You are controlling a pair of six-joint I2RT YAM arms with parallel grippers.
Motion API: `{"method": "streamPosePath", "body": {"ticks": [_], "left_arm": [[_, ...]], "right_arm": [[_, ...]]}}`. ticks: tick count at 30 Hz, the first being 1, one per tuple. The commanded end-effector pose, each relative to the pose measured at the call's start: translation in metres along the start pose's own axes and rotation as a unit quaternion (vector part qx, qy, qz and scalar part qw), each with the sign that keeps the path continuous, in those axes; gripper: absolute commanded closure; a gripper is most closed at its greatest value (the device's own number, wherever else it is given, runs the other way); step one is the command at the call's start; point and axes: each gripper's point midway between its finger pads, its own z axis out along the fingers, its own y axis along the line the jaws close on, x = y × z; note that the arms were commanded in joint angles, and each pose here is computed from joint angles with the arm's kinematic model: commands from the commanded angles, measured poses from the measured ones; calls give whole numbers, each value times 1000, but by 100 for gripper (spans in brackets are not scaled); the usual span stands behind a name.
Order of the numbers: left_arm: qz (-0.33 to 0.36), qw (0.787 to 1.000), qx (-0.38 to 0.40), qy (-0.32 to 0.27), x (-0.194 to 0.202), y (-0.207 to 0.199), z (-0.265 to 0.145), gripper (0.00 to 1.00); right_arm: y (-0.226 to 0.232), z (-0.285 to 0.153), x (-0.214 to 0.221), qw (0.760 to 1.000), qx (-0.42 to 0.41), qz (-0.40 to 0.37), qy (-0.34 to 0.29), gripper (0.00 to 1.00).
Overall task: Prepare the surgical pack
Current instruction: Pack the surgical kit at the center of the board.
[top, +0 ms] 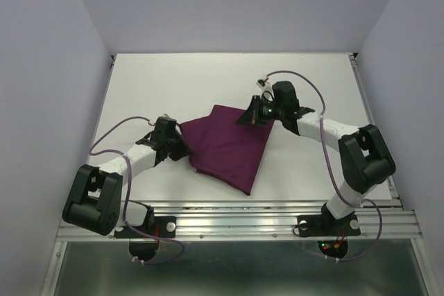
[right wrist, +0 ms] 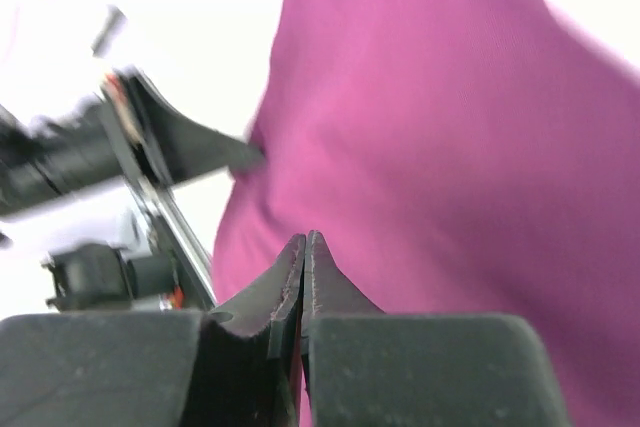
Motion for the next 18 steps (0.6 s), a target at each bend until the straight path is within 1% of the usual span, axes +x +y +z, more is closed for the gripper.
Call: {"method": "streamPosePath", "body": {"ticks": [1,2,4,5,6,8,9,10,14,16,18], "left_arm": [[6,1000,-7,-13,-5,3,-4,100],[6,1000,-6,-14,-5,3,-4,100],[5,1000,-4,-15,-5,2,-6,100],[4,1000,-4,-16,-6,1,-7,100],[5,1000,-4,-17,-6,1,-8,100],[6,1000,-4,-19,-7,1,-10,100],[6,1000,-6,-21,-8,1,-11,100],[5,1000,-6,-21,-8,1,-12,100],[2,1000,-3,-25,-8,0,-16,100],[3,1000,-3,-25,-8,1,-16,100],[3,1000,-3,-23,-6,2,-17,100]], "right_arm": [[24,24,-38,999,-41,-31,-8,99],[34,28,-56,998,-48,-40,-22,99],[32,40,-66,998,-50,-31,-22,99],[20,53,-66,999,-45,-21,-16,99],[22,59,-75,999,-48,-14,-22,99],[9,72,-79,999,-37,0,-27,99],[-11,86,-72,999,-19,19,-17,99],[-17,93,-74,999,-13,29,-19,99],[-69,117,-59,996,50,69,-21,99],[-82,123,-55,995,66,76,-20,99],[-76,122,-61,995,63,75,-20,99]]}}
